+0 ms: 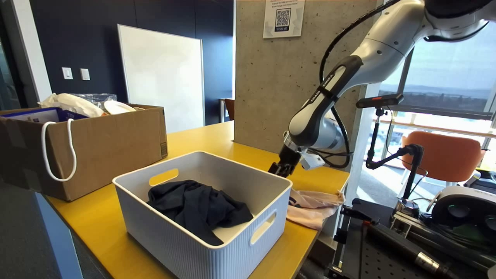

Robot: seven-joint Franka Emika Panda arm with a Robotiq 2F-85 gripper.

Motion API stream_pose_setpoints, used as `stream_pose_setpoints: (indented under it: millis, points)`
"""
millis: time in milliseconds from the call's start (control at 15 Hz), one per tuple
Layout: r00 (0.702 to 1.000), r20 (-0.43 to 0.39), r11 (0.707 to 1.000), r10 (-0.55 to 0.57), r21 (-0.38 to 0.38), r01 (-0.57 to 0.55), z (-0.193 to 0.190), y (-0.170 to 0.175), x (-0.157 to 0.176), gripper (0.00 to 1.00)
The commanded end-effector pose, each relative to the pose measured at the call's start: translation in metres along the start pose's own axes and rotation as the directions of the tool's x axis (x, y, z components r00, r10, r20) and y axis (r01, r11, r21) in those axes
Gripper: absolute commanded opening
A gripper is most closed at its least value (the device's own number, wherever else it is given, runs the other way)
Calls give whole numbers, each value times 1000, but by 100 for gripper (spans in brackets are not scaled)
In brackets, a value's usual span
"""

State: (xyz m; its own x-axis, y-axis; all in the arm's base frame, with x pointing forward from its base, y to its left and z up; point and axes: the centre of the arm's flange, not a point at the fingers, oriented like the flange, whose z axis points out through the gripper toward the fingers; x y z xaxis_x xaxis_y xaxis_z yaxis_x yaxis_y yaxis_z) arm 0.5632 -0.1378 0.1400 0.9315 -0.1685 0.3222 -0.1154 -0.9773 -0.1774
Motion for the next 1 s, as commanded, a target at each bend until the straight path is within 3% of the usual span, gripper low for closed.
stream_pose_setpoints:
  millis: [0, 933]
  points:
    - [999, -20, 1000, 25, -15, -26, -19, 18, -12, 100]
    - [995, -27, 994, 94, -47, -95, -7, 49, 7, 100]
